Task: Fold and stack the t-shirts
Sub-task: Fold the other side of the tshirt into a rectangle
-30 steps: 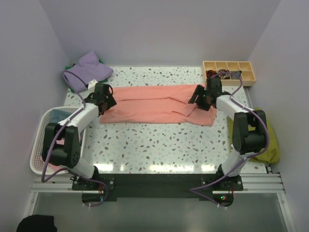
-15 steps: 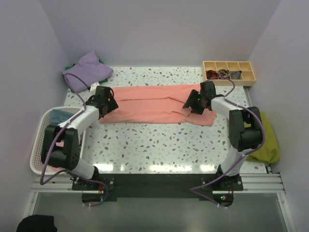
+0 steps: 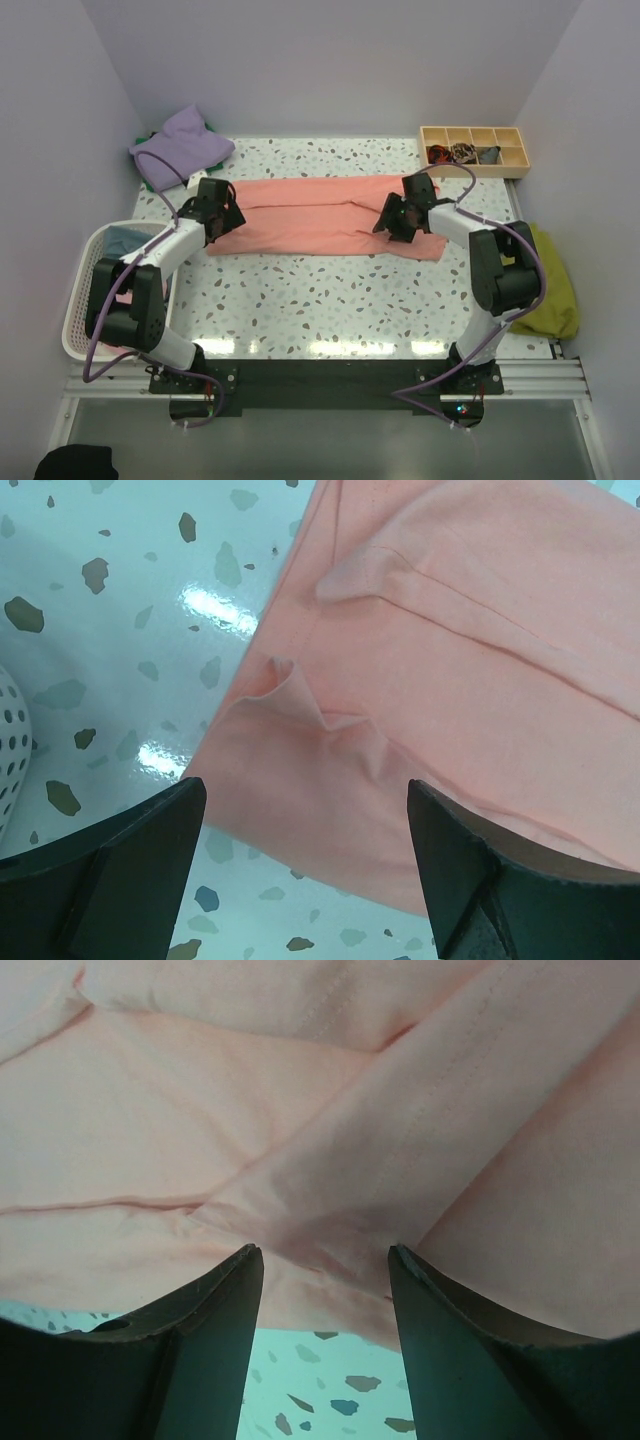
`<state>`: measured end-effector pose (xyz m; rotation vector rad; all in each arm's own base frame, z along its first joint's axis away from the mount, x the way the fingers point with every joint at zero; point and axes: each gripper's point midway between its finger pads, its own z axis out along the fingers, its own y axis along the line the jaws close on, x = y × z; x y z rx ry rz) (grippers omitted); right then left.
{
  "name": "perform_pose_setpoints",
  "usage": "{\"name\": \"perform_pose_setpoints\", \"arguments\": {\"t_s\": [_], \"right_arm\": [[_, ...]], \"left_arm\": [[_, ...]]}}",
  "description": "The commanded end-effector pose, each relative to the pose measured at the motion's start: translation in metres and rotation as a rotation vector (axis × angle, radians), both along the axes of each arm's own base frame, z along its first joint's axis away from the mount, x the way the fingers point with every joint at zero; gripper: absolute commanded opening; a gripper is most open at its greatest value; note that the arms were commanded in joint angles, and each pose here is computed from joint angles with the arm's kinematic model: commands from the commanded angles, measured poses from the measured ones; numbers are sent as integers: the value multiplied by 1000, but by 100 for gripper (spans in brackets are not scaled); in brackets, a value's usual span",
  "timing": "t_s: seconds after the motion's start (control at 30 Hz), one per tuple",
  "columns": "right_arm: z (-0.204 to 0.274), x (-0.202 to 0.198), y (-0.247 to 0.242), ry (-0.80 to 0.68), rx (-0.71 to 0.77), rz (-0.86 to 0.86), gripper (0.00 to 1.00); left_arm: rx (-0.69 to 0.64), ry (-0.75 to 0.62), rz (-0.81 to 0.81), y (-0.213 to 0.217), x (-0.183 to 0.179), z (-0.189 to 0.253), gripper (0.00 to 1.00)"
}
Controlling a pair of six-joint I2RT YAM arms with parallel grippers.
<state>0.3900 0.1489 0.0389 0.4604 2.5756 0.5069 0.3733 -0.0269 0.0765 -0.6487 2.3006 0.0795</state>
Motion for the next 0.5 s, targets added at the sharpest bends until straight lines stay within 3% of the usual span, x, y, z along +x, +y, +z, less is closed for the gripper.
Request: {"name": "perform_pose_setpoints", "arguments": {"t_s": [0.0,0.23,0.47], "right_arm": [[10,-11,-15,-27,-65,-44,57],[7,-22,-17,-18,-57,-50,58],[-1,-7,-7,-28,-28,-33,54]], "left_arm": [[4,-42,-16,-2,8,10,87],[-2,-35,-25,-4,9,7,87],[4,-25,-25,-3,7,4,87]]}}
